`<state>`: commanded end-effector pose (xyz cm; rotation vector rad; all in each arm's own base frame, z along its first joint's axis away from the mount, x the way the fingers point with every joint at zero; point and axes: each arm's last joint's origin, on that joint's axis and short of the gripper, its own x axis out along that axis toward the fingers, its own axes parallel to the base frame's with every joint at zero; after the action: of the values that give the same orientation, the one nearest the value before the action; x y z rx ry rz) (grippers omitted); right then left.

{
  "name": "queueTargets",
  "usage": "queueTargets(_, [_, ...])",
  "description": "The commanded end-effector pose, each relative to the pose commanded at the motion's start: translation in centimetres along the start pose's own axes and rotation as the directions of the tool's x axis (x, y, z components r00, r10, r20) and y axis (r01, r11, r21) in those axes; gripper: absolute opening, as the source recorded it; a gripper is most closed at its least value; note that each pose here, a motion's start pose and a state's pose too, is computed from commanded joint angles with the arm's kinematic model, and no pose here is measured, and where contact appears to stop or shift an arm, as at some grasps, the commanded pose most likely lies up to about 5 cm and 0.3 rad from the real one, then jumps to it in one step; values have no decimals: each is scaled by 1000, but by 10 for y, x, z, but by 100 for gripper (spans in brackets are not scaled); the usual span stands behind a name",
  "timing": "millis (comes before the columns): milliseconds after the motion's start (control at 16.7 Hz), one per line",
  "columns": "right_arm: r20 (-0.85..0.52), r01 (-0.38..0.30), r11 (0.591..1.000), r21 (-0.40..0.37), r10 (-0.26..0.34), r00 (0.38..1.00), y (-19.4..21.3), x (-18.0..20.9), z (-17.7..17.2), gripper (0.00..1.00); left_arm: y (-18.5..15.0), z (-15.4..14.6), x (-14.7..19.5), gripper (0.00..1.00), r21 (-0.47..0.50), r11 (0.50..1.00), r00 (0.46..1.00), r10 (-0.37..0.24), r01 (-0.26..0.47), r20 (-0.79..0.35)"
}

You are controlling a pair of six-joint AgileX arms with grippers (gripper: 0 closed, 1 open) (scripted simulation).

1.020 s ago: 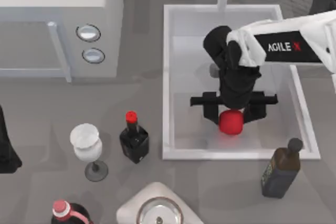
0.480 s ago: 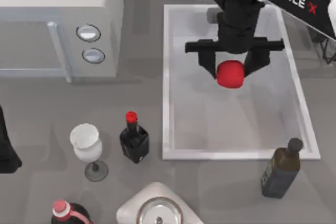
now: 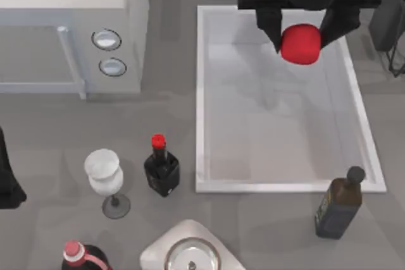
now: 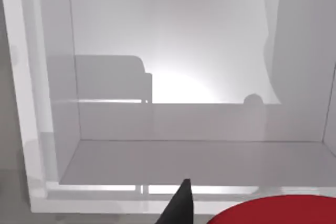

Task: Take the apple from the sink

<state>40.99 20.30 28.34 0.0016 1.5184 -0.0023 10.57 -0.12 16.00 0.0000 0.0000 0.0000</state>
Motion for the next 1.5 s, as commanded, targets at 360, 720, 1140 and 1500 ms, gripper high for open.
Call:
queueTargets(360, [4,-3,1000,-2,3,1000,-4,-2,1,0,0,0,0,100,0,1000,1000,0,0,0])
queueTargets(720, [-17,4,1000,1,-4,1000,-93,0,11,0,0,0,0,100,0,1000,1000,0,0,0])
queueTargets(1140, [-57,1,1000,7,-1,998,-207,13,-16,0,0,0,0,100,0,1000,1000,0,0,0])
queueTargets(1500, [-57,1,1000,6,-1,998,-213,14,-18,0,0,0,0,100,0,1000,1000,0,0,0])
